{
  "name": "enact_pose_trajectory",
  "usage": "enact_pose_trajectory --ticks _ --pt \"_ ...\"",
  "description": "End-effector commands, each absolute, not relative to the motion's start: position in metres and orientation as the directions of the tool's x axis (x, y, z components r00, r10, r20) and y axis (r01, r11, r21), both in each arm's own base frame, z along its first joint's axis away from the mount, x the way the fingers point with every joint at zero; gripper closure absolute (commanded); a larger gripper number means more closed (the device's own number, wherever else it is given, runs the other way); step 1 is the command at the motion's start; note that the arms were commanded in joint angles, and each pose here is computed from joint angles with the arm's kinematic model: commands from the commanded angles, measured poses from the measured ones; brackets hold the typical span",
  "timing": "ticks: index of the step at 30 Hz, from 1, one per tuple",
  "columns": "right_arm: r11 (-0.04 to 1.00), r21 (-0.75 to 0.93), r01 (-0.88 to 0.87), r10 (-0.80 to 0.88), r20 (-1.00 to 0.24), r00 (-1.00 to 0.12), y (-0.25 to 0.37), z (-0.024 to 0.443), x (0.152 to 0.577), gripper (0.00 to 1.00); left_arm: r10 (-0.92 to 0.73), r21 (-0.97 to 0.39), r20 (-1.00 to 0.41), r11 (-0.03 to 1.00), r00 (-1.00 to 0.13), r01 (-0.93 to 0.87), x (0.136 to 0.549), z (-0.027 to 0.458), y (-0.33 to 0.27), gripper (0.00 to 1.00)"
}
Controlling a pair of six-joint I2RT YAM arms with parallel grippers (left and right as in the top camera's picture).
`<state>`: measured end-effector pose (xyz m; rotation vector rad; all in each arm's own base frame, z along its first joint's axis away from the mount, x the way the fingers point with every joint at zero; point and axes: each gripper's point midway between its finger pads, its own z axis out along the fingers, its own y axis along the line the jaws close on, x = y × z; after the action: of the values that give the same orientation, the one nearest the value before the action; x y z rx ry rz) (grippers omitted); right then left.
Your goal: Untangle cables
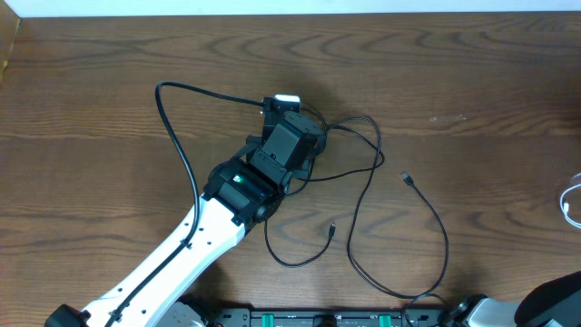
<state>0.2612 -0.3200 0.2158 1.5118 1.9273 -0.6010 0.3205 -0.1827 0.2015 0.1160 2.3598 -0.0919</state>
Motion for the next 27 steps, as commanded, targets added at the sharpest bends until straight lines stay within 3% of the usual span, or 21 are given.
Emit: enact_pose_trajectory --ticks 1,4,8,12,18,23,24,26,27 --pt "0.264 0.042 0.964 0.698 -0.698 -0.160 -0.320 0.219 0.265 0.43 0.067 -0.020 -0.694 0.994 -0.717 0.112 0.320 0.196 -0.181 0.92" --pt "0.281 0.060 0.958 0.706 -0.689 -0.164 -0.317 0.218 0.269 0.22 0.067 -0.020 -0.694 0.994 -0.717 0.112 0.320 0.196 -0.181 0.92" --pt "0.311 0.089 0.946 0.727 -0.664 -0.176 -0.310 0.214 0.275 0.11 0.067 -0.020 -0.694 0.994 -0.717 0.112 0.320 0.196 -0.181 0.92" --pt "0.372 0.161 0.914 0.764 -0.612 -0.203 -0.295 0.208 0.288 0.08 0.067 -0.020 -0.694 0.994 -0.717 0.112 0.320 0.196 -0.181 0.92" --pt "0.574 0.363 0.734 0.783 -0.505 -0.363 -0.242 0.205 0.327 0.09 0.067 -0.025 -0.692 0.993 -0.719 0.117 0.320 0.196 -0.182 0.91" --pt "0.643 0.379 0.665 0.750 -0.485 -0.449 -0.209 0.203 0.344 0.08 0.067 -0.033 -0.688 0.992 -0.723 0.123 0.319 0.195 -0.184 0.73" --pt "0.658 0.375 0.653 0.740 -0.486 -0.466 -0.203 0.203 0.347 0.08 0.067 -0.033 -0.688 0.992 -0.723 0.124 0.319 0.195 -0.184 0.67" --pt "0.709 0.364 0.604 0.697 -0.488 -0.525 -0.181 0.202 0.358 0.07 0.067 -0.033 -0.688 0.992 -0.723 0.123 0.319 0.195 -0.184 0.44" --pt "0.735 0.362 0.573 0.674 -0.485 -0.557 -0.165 0.201 0.364 0.07 0.067 -0.033 -0.688 0.992 -0.723 0.124 0.319 0.195 -0.184 0.42"
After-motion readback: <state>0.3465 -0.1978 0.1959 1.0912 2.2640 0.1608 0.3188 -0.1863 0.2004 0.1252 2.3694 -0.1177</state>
